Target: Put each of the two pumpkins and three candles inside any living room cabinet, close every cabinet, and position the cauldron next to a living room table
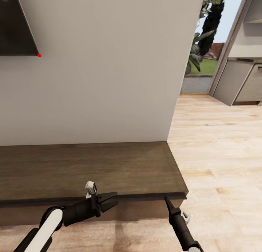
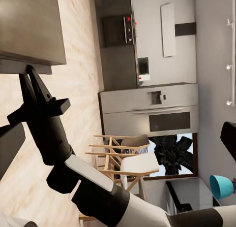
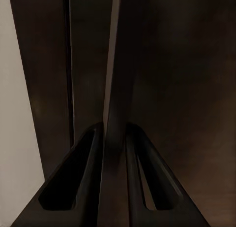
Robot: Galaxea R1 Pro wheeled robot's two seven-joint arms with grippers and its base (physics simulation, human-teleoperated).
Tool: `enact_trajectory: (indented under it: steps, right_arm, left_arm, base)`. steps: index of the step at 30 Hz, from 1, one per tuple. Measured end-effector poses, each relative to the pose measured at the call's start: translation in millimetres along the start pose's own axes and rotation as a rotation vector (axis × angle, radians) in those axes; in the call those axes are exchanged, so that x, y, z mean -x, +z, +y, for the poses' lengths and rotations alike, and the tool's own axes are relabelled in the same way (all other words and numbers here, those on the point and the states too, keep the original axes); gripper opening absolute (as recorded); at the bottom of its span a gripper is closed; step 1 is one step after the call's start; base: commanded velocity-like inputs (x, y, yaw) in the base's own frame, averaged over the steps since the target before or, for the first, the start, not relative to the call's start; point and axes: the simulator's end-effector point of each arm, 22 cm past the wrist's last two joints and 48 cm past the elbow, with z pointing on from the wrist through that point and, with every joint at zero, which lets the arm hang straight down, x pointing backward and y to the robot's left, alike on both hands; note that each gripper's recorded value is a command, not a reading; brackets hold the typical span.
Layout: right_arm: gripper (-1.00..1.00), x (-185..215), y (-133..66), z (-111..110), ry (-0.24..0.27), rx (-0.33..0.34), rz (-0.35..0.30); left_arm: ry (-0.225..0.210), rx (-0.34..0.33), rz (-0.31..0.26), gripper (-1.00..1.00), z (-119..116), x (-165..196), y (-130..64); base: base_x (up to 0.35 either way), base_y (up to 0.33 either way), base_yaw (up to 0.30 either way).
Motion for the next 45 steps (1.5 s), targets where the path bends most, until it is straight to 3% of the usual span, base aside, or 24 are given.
enact_trajectory:
  steps: [45]
  right_arm:
    - [-1.0, 3.4, -0.1, -0.4, 0.008, -0.002, -0.012]
  left_arm:
    - [0.0, -0.001, 0.0, 1.0, -0.1, 0.0, -0.1]
  base:
    - [-0.095, 0.0, 0.0]
